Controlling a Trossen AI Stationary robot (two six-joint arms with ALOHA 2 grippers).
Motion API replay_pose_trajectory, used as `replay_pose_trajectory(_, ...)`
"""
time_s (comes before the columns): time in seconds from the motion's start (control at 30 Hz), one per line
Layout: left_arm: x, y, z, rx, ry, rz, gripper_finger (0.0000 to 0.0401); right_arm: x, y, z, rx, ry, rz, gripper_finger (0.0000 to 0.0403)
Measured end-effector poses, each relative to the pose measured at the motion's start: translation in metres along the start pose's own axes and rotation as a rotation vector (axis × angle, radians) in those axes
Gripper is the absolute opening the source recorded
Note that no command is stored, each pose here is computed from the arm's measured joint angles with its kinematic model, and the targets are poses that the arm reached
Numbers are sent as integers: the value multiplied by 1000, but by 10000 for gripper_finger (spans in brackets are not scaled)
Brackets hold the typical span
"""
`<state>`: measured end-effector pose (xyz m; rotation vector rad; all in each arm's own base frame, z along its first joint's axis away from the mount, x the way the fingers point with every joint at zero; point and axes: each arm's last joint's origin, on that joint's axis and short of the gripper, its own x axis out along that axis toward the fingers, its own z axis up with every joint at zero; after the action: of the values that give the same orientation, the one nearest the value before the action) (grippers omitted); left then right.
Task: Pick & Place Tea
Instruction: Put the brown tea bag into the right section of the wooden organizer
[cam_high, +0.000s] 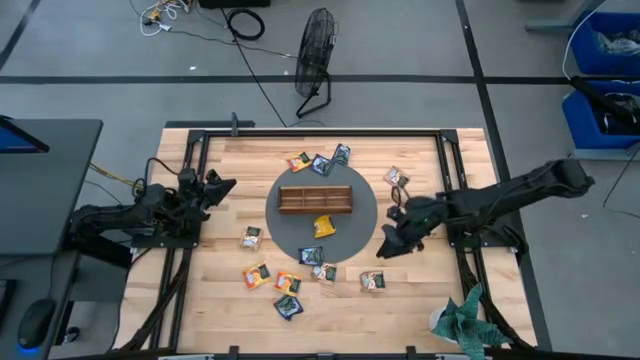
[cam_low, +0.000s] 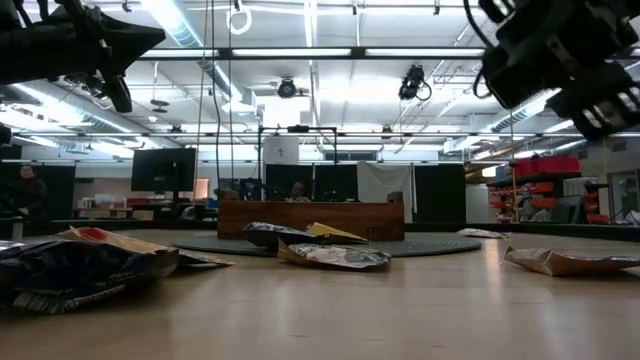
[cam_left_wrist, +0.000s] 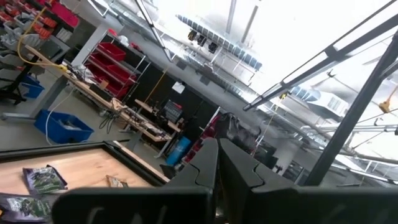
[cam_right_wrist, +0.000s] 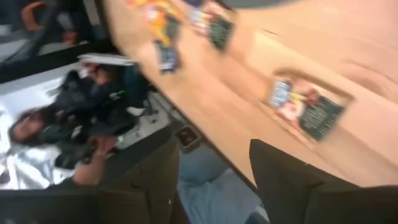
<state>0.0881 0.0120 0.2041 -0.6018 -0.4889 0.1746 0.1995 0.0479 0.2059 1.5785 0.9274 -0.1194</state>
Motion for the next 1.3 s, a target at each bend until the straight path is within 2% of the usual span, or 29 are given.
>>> replay_pose_trajectory(0.2,0,-1,1,-3,-9,-5,18,22,-11,-6,90,-33,-112,216)
replay_pose_trajectory(0.67,0,-1,1,5,-9,-5,18,64,-39,-37,178,4,-305,217)
replay_pose_trajectory(0.83,0,-1,1,-1,-9,-5,18,80,-42,-38,184,12,-281,217)
replay_pose_trajectory(1.07,0,-1,1,-27,-9,-6,18,97,-54,-40,188,4,-323,217)
replay_pose_trajectory(1.3,0,-1,1,-28,-9,-6,18,98,-55,-44,199,-117,-283,215)
